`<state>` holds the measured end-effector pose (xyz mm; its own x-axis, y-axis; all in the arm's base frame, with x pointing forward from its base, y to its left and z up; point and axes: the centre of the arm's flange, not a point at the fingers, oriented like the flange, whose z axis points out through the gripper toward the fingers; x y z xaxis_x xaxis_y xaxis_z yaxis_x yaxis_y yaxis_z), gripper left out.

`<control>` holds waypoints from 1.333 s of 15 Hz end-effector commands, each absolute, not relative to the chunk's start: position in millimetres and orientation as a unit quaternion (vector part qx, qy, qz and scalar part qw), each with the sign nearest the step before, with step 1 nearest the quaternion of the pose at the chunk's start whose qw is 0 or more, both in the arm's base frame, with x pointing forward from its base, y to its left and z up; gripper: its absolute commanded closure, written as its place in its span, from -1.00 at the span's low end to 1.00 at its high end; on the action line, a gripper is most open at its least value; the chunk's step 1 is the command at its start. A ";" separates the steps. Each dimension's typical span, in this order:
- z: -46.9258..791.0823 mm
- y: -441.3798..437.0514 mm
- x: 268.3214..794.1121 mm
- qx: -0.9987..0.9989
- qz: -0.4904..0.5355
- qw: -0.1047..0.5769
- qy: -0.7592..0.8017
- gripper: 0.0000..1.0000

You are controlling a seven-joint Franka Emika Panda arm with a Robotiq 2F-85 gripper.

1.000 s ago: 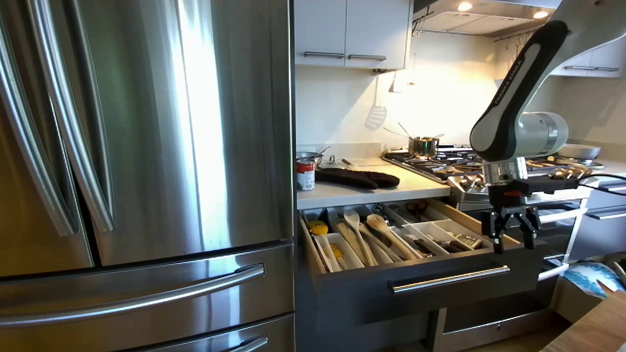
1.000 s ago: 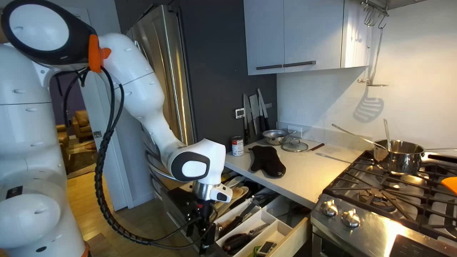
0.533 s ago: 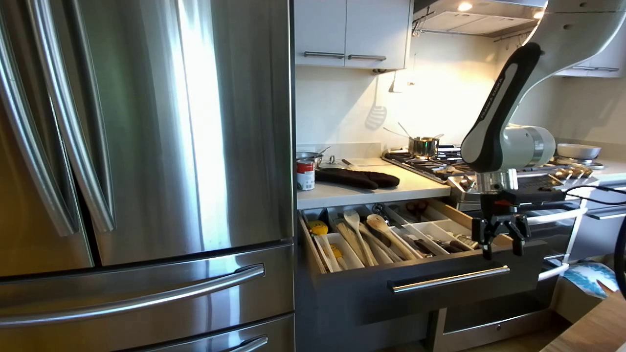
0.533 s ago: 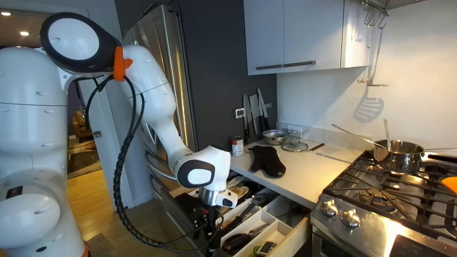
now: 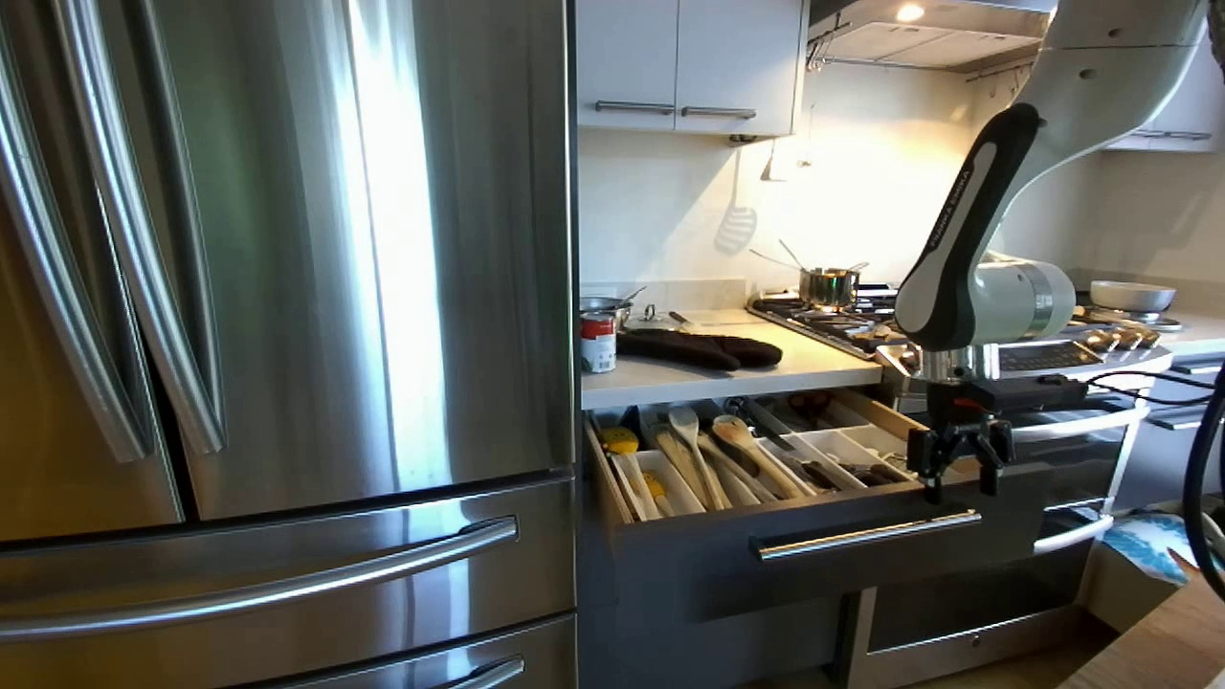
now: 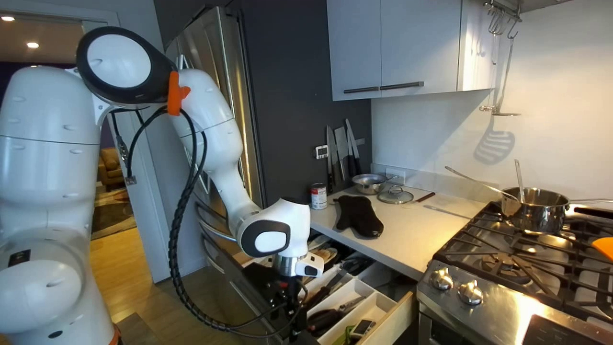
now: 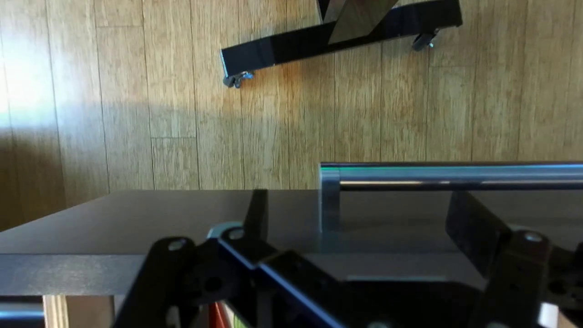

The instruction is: Close the topmost drawer on the left

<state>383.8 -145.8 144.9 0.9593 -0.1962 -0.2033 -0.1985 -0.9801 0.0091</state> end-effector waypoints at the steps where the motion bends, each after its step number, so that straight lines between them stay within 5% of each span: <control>1: 136.6 -155.4 396.2 -0.994 0.043 -0.006 0.103 -1.00; 20: 131.8 -207.2 491.6 -0.979 -0.149 -0.015 0.141 -1.00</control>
